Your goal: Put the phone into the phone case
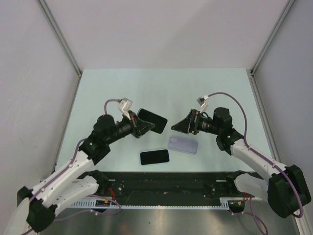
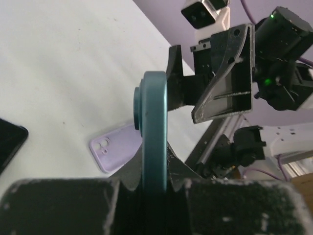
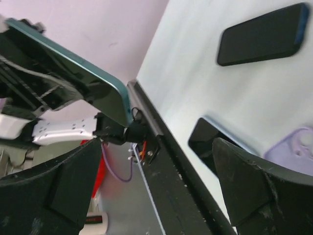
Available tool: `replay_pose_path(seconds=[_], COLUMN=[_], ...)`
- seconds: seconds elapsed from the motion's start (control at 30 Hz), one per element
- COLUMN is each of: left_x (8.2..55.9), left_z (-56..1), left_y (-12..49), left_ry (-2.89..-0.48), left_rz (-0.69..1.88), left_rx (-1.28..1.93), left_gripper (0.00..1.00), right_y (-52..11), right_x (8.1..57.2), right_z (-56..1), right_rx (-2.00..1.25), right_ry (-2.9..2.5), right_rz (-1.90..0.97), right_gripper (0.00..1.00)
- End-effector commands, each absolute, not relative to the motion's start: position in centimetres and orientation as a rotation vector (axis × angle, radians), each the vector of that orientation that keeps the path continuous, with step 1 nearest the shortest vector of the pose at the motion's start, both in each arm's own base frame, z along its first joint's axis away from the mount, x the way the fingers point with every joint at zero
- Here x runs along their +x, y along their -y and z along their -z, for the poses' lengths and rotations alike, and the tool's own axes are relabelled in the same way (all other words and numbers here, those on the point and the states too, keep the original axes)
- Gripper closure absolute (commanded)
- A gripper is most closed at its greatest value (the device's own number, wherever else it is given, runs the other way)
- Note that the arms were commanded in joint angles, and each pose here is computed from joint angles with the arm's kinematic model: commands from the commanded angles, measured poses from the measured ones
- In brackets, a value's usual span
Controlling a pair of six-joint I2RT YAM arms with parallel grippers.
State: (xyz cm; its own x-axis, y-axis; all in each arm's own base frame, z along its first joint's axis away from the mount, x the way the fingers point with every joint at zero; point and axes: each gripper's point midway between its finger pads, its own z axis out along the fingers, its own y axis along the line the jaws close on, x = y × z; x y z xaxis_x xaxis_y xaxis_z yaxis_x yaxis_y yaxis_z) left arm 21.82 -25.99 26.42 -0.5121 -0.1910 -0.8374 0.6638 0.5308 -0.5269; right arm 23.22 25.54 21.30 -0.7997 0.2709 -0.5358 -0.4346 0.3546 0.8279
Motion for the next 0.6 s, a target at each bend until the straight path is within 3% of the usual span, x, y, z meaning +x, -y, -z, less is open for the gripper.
replay_pose_path(seconds=[0.0,0.33,0.57], left_x=[19.3,16.9,16.7], left_z=[-30.2,-31.2,-31.4], left_y=[24.2,21.5,22.4], left_ry=[-1.603,-1.463,-1.481], left_rz=[1.302,1.414,1.446], left_rx=[0.203,0.051,0.097], left_gripper=[1.0,1.0,1.0], right_y=[-28.3,-30.9,-32.4], right_x=[20.2,17.9,18.4], right_z=[-26.0,-28.5,-28.7], right_rx=[-0.329,-0.401,-0.385], right_ry=[-1.813,-1.687,-1.654], right_rz=[-1.622,-1.719,-1.8], right_gripper=[0.0,0.01,0.08])
